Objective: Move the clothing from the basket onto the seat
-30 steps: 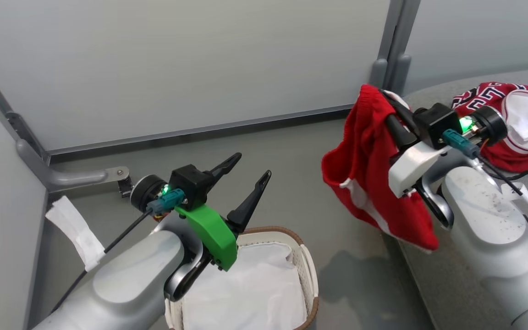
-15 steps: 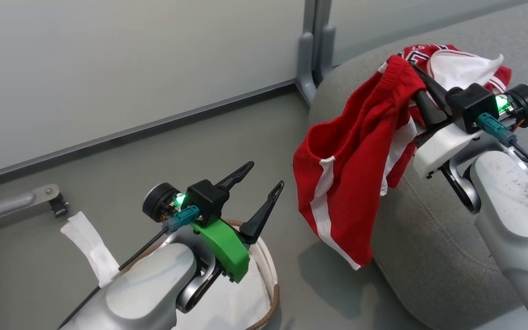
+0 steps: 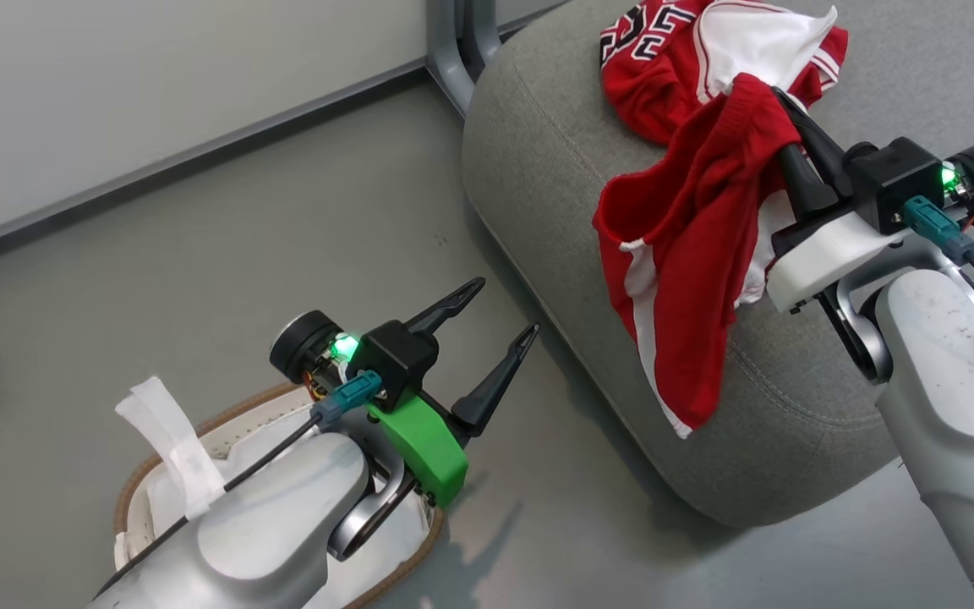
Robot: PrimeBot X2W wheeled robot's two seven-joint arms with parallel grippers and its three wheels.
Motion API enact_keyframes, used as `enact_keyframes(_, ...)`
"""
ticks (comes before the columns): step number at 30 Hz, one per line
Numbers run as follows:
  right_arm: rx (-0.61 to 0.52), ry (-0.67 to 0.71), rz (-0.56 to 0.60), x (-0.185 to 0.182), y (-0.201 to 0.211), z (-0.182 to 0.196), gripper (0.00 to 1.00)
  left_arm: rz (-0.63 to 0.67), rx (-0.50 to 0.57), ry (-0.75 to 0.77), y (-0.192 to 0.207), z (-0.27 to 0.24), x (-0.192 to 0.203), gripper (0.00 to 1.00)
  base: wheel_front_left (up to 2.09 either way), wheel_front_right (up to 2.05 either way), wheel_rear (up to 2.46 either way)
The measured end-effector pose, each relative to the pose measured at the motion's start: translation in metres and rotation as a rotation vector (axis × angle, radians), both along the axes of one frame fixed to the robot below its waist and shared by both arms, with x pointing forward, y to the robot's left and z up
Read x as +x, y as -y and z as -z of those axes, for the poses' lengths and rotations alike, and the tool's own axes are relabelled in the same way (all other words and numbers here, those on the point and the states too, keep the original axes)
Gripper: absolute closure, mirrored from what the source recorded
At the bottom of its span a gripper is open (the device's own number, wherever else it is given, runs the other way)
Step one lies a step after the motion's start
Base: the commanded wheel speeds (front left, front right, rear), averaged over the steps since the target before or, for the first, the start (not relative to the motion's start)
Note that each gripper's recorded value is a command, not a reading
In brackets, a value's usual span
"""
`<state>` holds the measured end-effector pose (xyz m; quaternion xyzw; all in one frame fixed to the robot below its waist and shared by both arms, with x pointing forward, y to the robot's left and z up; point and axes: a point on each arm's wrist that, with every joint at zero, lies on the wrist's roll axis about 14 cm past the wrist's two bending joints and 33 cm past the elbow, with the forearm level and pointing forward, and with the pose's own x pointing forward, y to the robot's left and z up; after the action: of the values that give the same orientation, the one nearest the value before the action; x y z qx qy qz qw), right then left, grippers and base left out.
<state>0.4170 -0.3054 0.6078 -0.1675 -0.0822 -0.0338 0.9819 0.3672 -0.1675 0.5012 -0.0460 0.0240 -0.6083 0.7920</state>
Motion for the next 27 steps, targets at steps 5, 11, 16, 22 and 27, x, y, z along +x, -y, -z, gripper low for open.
enact_keyframes(5,-0.039,-0.008,0.018,0.024,0.010,-0.010,1.00,0.013,0.003,-0.023,0.002,0.014,0.010,0.00,0.00,0.00,0.00)
enact_keyframes(11,-0.110,0.019,0.049,0.067,0.030,-0.055,1.00,-0.002,-0.001,-0.041,-0.004,0.024,0.023,0.00,0.00,0.00,0.00)
enact_keyframes(16,-0.164,0.054,0.129,0.095,0.064,-0.105,1.00,-0.039,-0.011,-0.030,-0.015,0.027,0.039,0.00,0.00,0.00,0.00)
enact_keyframes(22,-0.217,0.030,0.220,0.124,0.097,-0.130,1.00,-0.084,-0.020,-0.044,-0.031,0.034,0.054,0.00,0.00,0.00,0.00)
enact_keyframes(27,-0.223,-0.008,0.321,0.139,0.131,-0.125,1.00,-0.107,-0.017,-0.050,-0.041,0.044,0.065,0.00,0.00,0.00,0.00)
